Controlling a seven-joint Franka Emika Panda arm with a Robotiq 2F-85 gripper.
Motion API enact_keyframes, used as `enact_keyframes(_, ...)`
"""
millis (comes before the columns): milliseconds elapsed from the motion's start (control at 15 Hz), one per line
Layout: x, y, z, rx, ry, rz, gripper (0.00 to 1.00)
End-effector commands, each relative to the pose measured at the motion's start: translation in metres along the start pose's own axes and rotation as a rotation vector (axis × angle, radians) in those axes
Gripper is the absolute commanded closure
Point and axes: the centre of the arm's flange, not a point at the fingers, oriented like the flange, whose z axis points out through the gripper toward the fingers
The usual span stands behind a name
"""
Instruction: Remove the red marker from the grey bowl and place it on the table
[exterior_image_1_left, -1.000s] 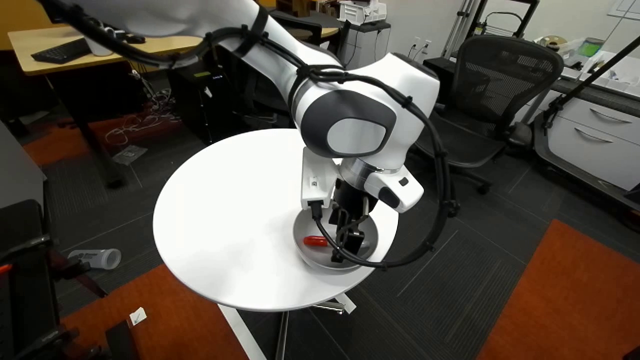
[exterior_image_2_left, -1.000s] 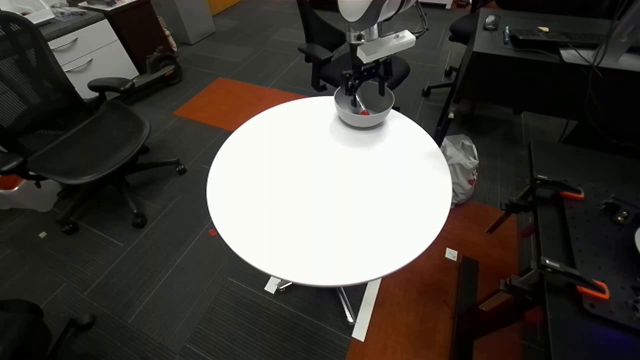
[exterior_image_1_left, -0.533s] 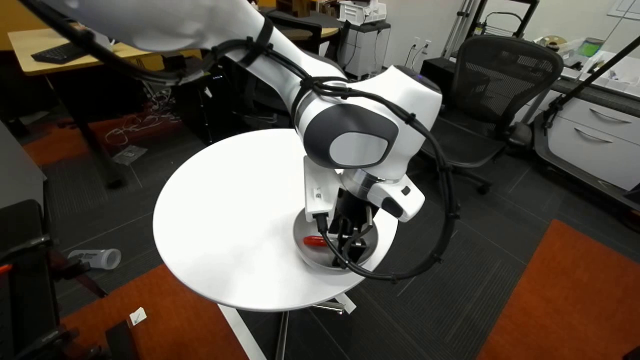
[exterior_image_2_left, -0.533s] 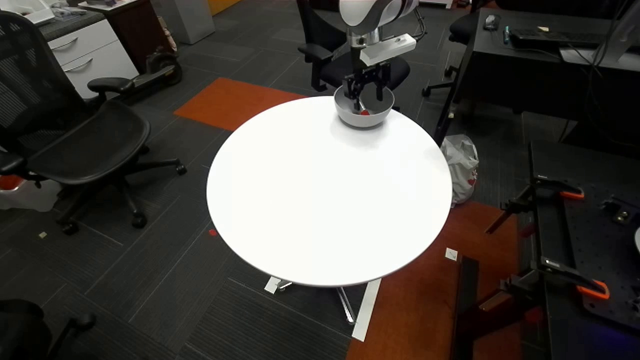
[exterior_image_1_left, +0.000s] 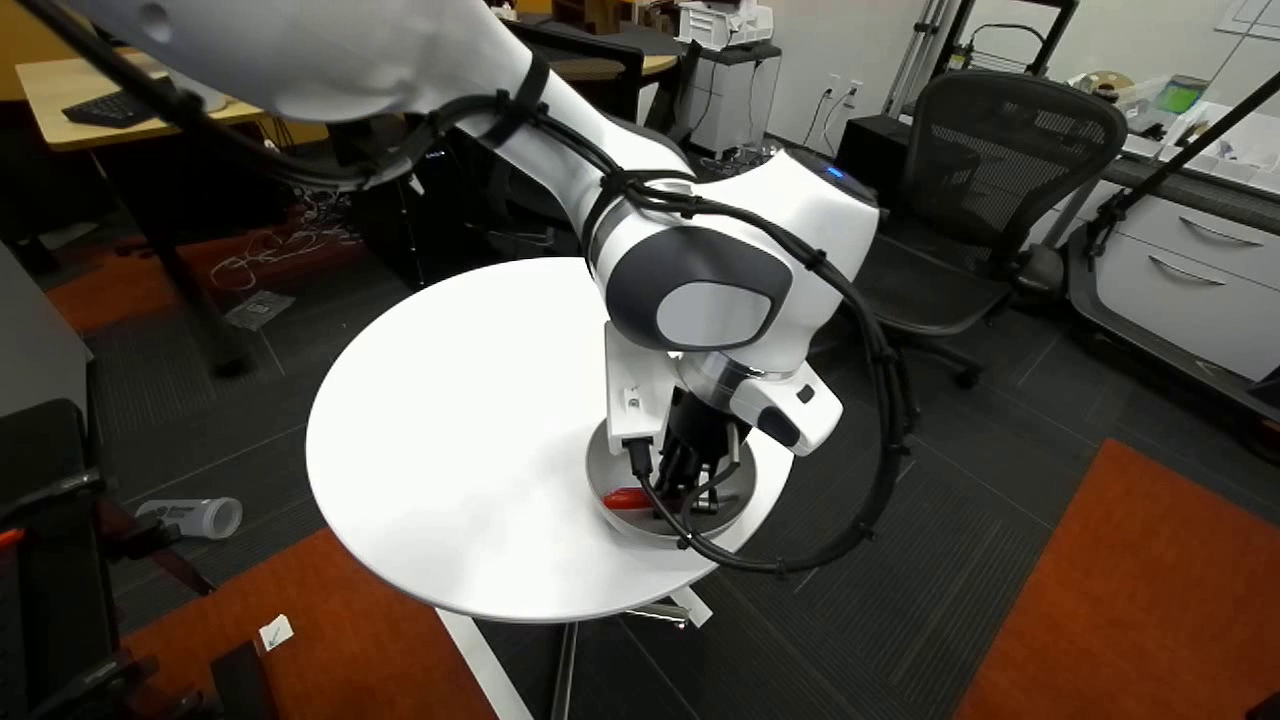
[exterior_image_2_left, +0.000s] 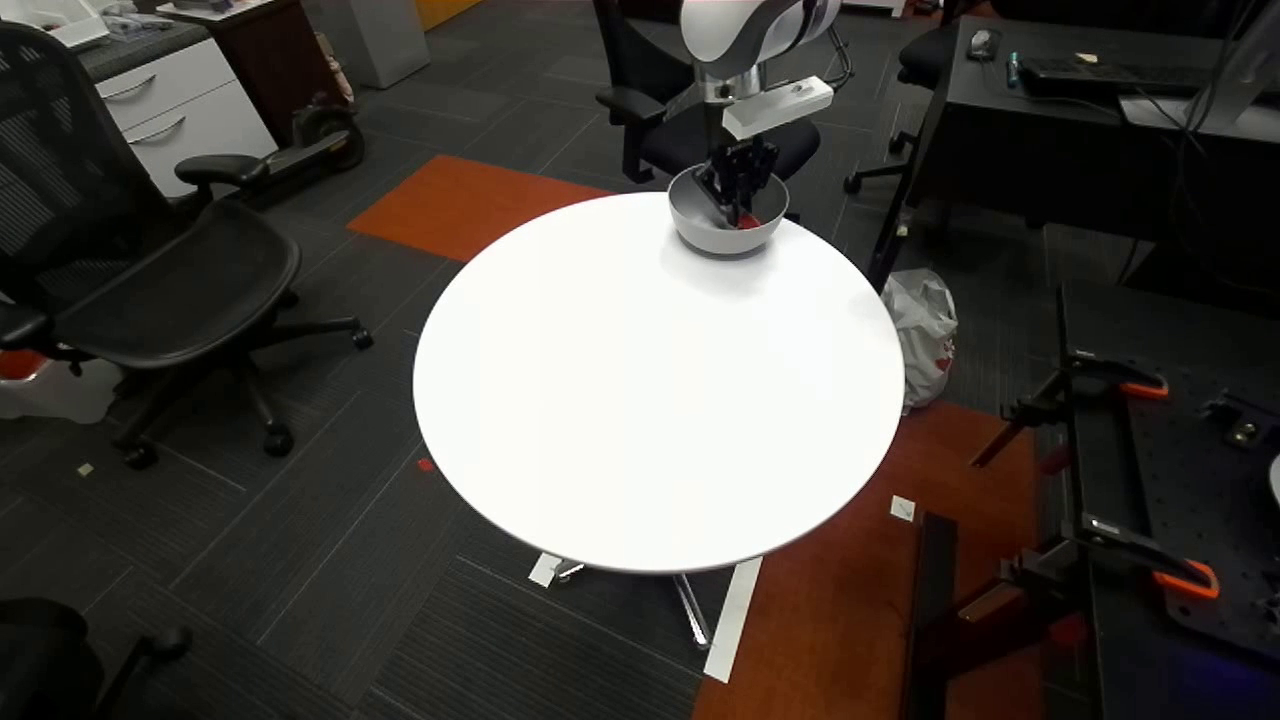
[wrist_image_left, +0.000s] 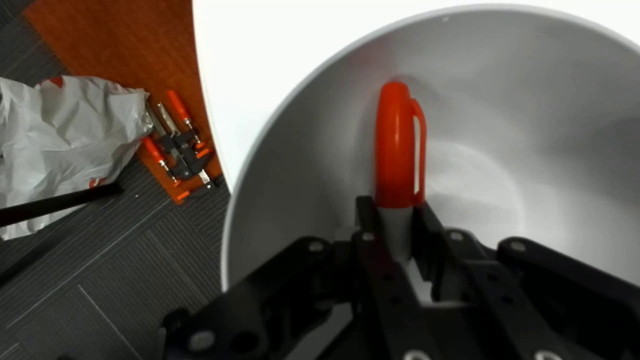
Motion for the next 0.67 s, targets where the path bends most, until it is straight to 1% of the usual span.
enact_keyframes(0, -0.004, -0.005, -0.001, 0.024, 0.010, -0.006, 0.97)
enact_keyframes(67, -0.008, -0.006, -0.004, 0.019, 0.023, 0.004, 0.95)
enact_keyframes(267, -0.028, -0.013, -0.019, 0.006, 0.079, -0.004, 0.95)
enact_keyframes(600, -0.049, -0.024, -0.055, 0.018, 0.188, -0.005, 0.95)
